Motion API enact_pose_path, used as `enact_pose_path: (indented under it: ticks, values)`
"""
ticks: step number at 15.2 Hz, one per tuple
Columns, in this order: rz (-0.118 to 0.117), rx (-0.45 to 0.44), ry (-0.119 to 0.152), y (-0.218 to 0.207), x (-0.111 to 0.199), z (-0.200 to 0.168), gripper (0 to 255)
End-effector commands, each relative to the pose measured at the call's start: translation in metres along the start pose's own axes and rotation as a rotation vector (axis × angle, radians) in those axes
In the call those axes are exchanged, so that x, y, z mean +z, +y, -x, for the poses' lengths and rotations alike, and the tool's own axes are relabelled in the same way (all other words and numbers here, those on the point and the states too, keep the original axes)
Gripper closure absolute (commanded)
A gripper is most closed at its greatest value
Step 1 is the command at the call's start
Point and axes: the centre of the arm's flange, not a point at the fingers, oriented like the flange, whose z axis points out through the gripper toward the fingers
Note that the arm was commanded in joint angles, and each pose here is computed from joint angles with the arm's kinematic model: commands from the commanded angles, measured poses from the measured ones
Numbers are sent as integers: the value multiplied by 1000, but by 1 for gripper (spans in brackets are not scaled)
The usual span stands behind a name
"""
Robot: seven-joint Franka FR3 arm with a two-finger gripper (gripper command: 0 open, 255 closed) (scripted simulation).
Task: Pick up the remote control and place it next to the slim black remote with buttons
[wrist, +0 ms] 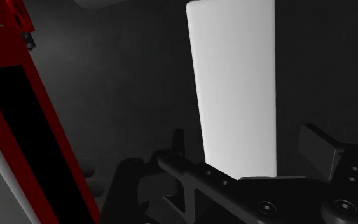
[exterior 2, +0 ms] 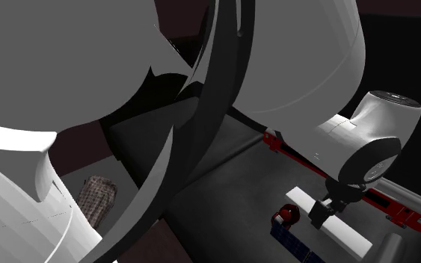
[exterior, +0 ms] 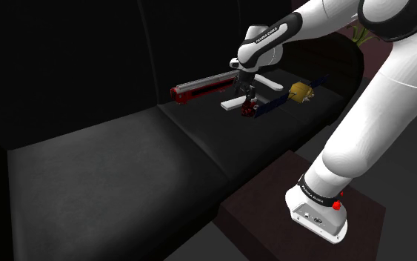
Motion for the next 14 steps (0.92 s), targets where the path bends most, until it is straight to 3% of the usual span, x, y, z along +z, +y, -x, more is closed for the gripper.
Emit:
enact_pose_path:
  ticks: [1, 2, 6, 14]
  values:
    - [0, 0, 0, 0, 0, 0, 0]
    - [0, 0, 0, 0, 0, 0, 0]
    - [0, 0, 0, 0, -50, 0, 0]
    - [0, 0, 0, 0, -50, 0, 0]
